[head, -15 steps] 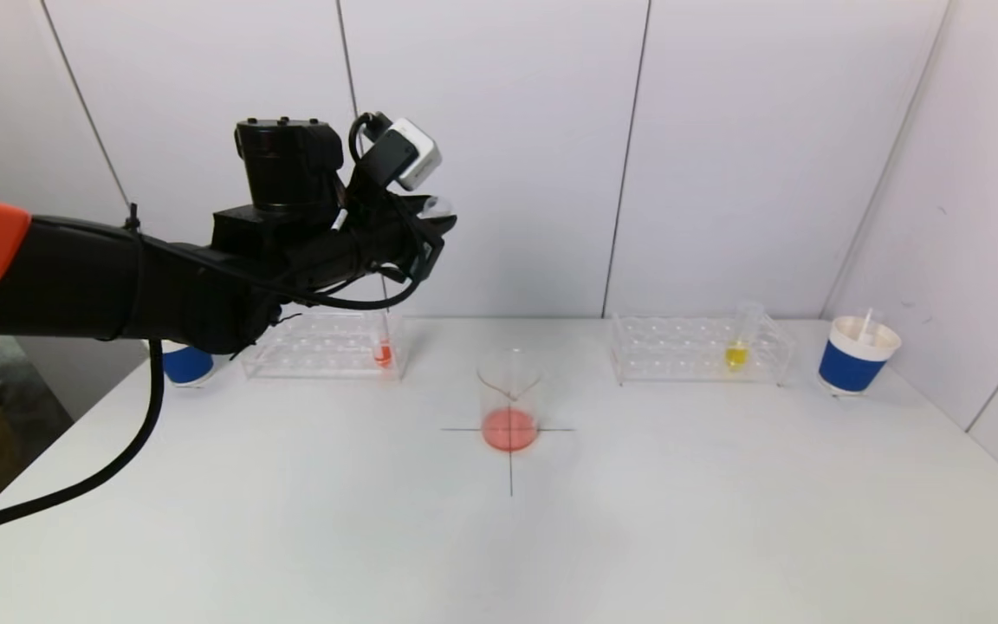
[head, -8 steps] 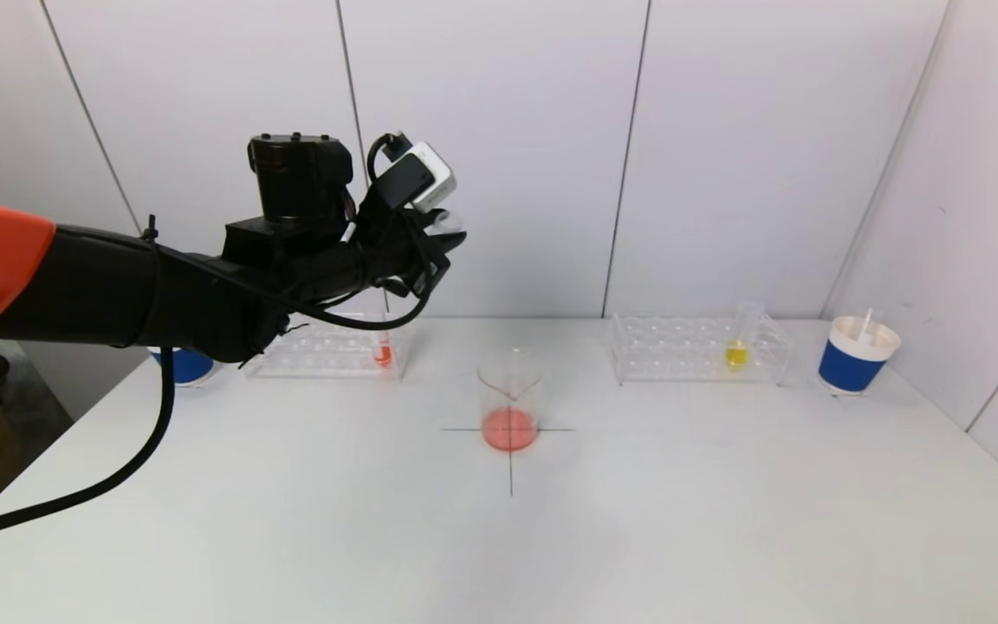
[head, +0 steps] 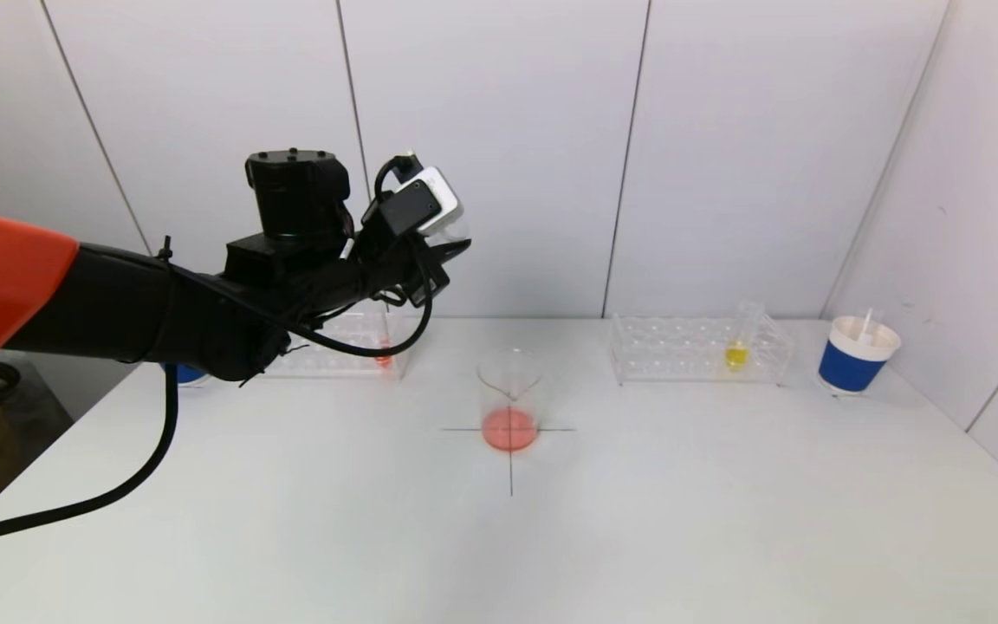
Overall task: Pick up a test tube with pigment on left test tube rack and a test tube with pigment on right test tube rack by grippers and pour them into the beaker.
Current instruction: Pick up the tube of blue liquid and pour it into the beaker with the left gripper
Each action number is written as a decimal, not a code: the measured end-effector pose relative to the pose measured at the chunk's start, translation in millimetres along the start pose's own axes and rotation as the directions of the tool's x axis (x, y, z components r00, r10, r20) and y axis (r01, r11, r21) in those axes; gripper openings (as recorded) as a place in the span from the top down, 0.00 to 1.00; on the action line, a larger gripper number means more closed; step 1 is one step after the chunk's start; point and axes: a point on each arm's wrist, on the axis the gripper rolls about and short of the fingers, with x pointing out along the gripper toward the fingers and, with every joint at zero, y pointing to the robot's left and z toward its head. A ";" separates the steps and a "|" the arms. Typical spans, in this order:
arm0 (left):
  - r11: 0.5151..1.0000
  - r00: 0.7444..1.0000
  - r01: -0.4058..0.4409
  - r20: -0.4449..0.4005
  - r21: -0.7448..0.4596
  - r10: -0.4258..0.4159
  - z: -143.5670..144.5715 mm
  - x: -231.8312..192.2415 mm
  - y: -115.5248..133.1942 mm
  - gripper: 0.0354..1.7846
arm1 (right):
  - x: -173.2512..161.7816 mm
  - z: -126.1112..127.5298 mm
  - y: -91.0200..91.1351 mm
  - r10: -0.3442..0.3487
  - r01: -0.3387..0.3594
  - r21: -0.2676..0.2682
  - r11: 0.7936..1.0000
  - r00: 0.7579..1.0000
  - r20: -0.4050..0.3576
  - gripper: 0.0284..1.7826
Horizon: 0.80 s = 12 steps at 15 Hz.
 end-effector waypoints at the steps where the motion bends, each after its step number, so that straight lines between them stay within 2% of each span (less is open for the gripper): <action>1: 1.000 1.000 -0.013 0.014 0.020 0.012 -0.8 1.1 -0.5 0.77 | 0.0 0.0 0.0 0.000 0.000 0.000 1.000 1.000 0.000 0.01; 12: 0.981 0.991 -0.050 0.133 0.189 0.025 -10.3 -2.0 -12.9 0.77 | 0.0 0.0 0.0 0.000 0.000 0.000 1.000 1.000 0.000 0.01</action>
